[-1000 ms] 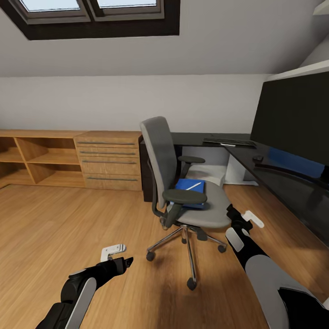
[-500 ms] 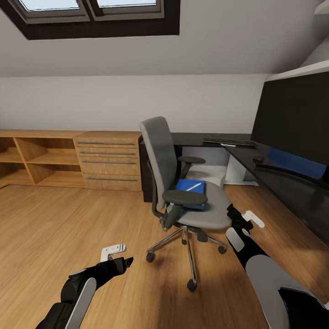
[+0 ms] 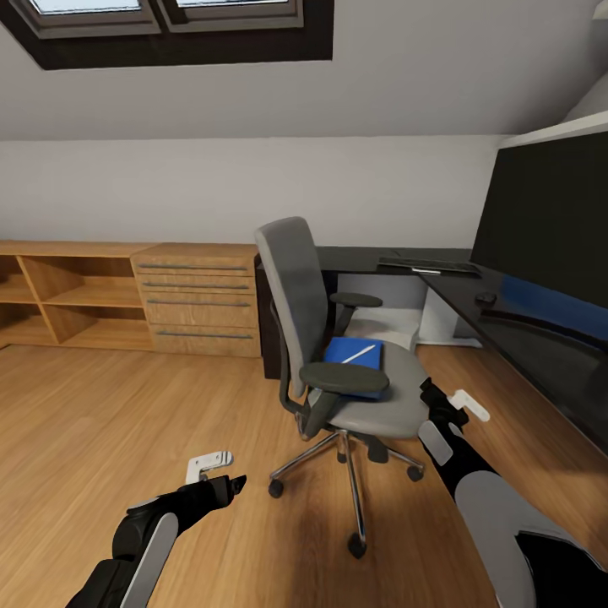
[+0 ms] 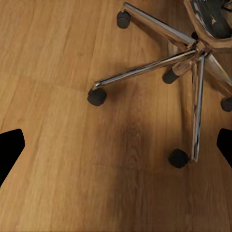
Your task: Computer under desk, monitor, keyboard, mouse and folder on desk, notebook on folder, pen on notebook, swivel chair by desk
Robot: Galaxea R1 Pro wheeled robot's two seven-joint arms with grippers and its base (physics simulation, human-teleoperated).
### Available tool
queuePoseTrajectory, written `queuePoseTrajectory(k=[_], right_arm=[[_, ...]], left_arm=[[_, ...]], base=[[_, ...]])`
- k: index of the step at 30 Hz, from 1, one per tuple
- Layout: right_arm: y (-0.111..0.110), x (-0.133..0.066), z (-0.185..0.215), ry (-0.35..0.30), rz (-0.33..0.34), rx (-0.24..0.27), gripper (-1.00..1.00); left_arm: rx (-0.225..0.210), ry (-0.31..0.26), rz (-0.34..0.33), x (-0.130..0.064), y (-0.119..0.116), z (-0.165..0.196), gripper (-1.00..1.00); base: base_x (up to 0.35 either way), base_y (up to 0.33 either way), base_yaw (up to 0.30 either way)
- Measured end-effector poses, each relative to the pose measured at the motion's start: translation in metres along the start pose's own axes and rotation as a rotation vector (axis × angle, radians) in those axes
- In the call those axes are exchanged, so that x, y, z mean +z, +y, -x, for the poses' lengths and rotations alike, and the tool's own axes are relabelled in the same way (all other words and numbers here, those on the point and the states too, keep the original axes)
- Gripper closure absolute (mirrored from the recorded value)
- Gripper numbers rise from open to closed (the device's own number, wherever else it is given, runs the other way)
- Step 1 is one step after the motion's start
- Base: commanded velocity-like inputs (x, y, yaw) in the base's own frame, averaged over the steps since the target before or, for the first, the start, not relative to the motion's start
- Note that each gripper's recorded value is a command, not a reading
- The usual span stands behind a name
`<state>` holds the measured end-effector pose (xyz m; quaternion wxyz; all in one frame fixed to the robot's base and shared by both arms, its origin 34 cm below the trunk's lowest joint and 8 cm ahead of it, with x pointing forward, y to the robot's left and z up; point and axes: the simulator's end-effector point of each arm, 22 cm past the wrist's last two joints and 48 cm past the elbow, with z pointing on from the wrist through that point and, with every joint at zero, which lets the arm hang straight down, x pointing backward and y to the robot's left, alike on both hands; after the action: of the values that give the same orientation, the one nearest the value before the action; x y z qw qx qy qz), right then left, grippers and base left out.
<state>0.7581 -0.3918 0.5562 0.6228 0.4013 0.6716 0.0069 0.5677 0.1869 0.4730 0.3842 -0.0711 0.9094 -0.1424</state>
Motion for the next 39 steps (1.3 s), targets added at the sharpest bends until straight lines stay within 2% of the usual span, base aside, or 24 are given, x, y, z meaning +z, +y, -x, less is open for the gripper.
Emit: queuePoseTrajectory(k=[12, 18, 25, 33, 39], right_arm=[[-0.005, 0.002, 0.001, 0.004, -0.009, 0.002, -1.0], [-0.009, 0.002, 0.0, 0.012, -0.023, 0.026, -1.0], [-0.02, 0.005, -0.011, 0.085, -0.045, 0.049, -1.0], [-0.032, 0.008, -0.013, 0.121, -0.068, 0.081, -1.0], [-0.043, 0.011, -0.024, 0.207, -0.086, 0.106, -1.0]], left_arm=[[-0.001, 0.0, -0.001, 0.0, 0.0, 0.0, -1.0], [-0.002, 0.0, 0.0, 0.0, 0.0, 0.0, -1.0], [-0.002, 0.001, -0.001, 0.0, 0.0, 0.0, -1.0], [-0.002, 0.001, 0.0, 0.0, 0.0, 0.0, -1.0], [-0.001, 0.001, -0.001, 0.0, 0.0, -0.001, -1.0]], base=[[0.014, 0.0, 0.0], [0.202, 0.0, 0.0], [0.096, 0.0, 0.0], [0.087, 0.0, 0.0], [0.115, 0.0, 0.0]])
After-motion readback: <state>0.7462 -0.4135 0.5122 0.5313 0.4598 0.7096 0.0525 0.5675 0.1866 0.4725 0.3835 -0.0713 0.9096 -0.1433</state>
